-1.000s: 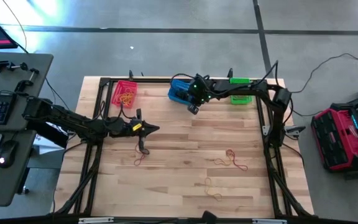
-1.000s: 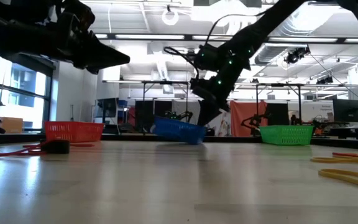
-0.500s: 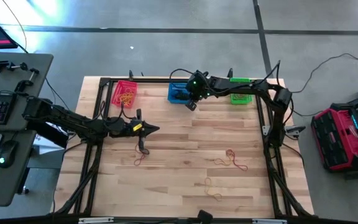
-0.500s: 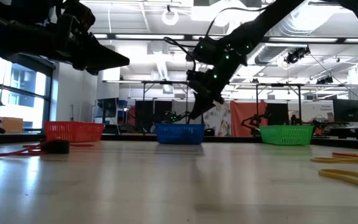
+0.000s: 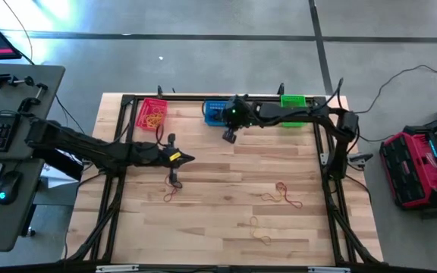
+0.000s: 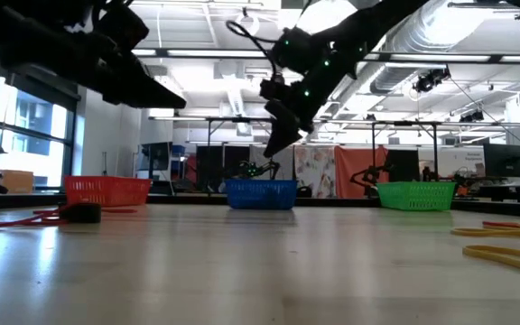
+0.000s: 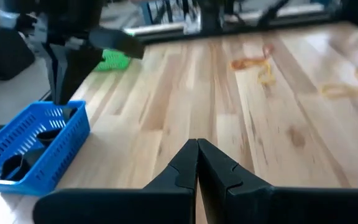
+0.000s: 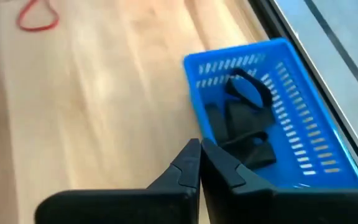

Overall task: Sort rubber bands into baskets
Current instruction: Put the top left red rubber band into the green bin

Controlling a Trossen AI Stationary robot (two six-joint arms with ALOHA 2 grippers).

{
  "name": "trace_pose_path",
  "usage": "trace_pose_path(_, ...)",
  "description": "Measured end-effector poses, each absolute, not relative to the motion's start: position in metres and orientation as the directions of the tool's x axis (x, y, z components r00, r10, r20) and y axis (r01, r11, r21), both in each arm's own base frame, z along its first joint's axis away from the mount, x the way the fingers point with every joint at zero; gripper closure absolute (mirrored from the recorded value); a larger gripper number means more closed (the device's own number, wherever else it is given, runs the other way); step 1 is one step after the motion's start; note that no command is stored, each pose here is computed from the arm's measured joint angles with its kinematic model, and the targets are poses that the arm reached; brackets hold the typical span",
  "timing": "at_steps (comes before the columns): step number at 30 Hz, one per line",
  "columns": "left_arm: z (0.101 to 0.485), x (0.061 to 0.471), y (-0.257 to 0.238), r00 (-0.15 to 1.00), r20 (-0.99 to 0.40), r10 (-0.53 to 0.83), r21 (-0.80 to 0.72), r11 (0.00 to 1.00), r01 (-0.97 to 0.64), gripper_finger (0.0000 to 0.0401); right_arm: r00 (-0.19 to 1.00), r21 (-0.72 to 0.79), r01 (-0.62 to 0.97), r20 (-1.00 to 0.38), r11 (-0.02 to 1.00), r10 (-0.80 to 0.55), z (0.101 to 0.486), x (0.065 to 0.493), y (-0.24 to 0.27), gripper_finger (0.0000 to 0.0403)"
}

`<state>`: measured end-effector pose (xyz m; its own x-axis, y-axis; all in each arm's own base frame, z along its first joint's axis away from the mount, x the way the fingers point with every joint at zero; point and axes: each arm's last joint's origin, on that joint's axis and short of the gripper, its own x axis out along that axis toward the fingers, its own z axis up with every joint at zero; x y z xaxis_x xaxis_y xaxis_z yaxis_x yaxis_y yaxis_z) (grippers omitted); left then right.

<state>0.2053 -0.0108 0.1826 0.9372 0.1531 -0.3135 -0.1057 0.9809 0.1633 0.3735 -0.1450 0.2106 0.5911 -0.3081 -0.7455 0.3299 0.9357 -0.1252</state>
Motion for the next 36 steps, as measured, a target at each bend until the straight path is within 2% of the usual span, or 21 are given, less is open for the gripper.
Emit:
trace_pose_path(10,0.220,0.199,-0.015,0.903,-0.418,0.097,0.143,0.989,-0.040,0.0401,0.731,-0.113,0.243,-0.632,0.963,-0.259,0.197,0.386,-0.092,0.0403)
trace_pose_path(15,0.232,0.187,-0.015,0.809,-0.580,0.097,0.091,0.994,-0.054,0.0401,0.769,-0.096,0.236,-0.590,0.967,-0.246,0.189,0.385,-0.059,0.0403)
trace_pose_path(21,0.234,0.177,-0.013,0.692,-0.712,0.124,0.014,0.987,-0.162,0.0401,0.775,-0.095,0.225,-0.586,0.970,-0.237,0.184,0.378,-0.014,0.0403)
trace_pose_path(29,0.215,0.165,-0.008,0.479,-0.854,0.204,0.052,0.949,-0.311,0.0398,0.781,-0.092,0.221,-0.580,0.971,-0.232,0.176,0.372,0.027,0.0403)
trace_pose_path(36,0.198,0.171,0.000,0.339,-0.913,0.227,0.051,0.888,-0.457,0.0354,0.798,-0.108,0.207,-0.557,0.972,-0.231,0.178,0.371,0.048,0.0403)
